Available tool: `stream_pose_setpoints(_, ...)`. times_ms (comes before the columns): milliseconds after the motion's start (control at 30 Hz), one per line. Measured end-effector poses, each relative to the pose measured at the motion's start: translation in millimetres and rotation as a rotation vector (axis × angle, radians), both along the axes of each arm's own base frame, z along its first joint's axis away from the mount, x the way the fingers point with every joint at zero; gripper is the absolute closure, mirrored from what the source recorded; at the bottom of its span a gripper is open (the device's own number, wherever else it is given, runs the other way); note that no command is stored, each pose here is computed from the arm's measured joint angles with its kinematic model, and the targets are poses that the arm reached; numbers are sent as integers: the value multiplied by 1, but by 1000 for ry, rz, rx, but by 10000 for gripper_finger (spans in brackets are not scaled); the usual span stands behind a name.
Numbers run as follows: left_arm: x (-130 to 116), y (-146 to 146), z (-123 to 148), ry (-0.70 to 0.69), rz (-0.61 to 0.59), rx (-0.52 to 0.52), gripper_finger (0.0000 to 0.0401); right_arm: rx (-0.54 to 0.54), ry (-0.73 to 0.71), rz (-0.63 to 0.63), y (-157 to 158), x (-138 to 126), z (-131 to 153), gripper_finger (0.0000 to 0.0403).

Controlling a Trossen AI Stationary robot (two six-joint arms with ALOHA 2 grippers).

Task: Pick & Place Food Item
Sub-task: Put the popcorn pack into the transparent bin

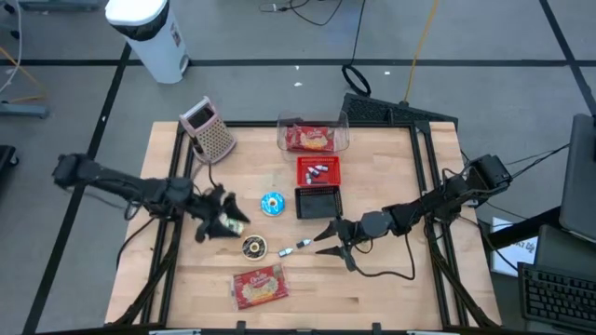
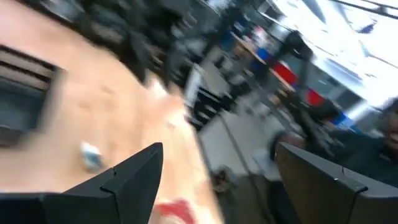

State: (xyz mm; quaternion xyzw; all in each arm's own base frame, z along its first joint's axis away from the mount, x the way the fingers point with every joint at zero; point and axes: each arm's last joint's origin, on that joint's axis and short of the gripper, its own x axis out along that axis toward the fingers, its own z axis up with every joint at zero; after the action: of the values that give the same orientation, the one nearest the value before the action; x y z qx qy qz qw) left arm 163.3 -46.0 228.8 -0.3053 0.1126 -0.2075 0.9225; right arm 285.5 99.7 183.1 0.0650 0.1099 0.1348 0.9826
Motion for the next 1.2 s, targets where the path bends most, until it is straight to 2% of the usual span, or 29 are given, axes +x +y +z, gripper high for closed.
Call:
stream_pose_setpoints(133,13,-29,-7,121,-42,-49,91,0,0,1,0,0,0,242)
stream_pose_setpoints(233,23,-56,-8,241,-58,-49,91,0,0,1,0,0,0,242)
stream_pose_setpoints(400,39,-105,-9,534,-89,108,91,0,0,1,0,0,0,242)
stream_pose_setpoints(500,45,-128,-22,738,-61,212,91,0,0,0,0,0,0,242)
stream_pose_setpoints(633,51,-151,-46,941,-2,260,91,0,-1,0,0,0,0,242)
stream_pose_setpoints(733,52,-156,-67,1054,57,268,91,4,-11,1,0,0,1,242)
stream_pose_setpoints(933,57,-157,-89,1105,184,285,91,21,-18,-2,0,0,2,242)
stream_pose_setpoints(1200,57,-158,-97,1076,218,348,91,32,-14,-4,0,0,2,242)
